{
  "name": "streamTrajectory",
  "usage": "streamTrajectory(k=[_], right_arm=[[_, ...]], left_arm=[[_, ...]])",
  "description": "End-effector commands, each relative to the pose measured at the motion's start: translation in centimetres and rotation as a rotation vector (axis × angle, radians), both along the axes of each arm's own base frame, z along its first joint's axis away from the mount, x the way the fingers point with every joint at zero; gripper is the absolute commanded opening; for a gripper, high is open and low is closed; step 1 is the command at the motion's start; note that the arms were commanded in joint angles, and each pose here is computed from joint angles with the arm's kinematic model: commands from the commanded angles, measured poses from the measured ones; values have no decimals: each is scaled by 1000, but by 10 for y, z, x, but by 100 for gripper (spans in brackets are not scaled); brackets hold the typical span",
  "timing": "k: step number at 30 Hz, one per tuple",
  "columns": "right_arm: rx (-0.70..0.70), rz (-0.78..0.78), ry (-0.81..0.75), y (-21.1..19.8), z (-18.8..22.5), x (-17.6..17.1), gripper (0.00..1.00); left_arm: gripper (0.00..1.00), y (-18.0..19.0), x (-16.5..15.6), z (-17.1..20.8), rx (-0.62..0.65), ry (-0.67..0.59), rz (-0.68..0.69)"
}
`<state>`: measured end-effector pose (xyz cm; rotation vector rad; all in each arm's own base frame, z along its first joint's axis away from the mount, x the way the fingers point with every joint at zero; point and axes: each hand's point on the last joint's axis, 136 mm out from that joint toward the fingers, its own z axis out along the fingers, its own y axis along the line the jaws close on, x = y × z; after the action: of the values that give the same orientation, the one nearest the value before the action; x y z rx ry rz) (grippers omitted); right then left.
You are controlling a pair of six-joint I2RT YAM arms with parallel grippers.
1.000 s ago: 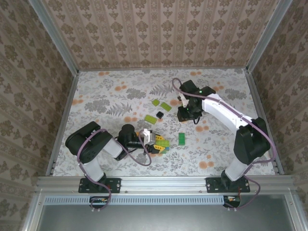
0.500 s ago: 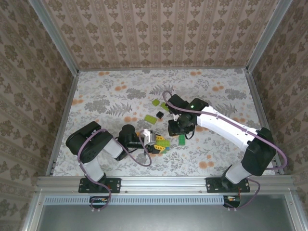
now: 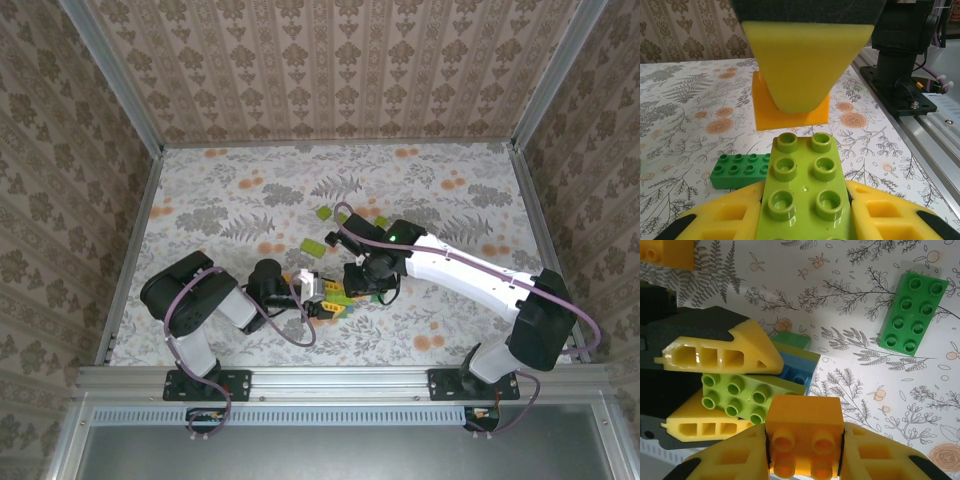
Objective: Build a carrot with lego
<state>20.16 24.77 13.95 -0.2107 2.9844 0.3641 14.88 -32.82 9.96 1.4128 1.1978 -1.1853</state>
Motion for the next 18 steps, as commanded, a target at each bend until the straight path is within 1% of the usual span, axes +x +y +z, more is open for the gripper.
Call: streamTrajectory(k=[1,18], right_arm=[[21,-19,-20,1,7,-1,27],[-38,-37,1,-2,-8,-9,27]], left_arm=[[28,1,0,-22,67,31,15],[28,1,2,-25,78,25,28]])
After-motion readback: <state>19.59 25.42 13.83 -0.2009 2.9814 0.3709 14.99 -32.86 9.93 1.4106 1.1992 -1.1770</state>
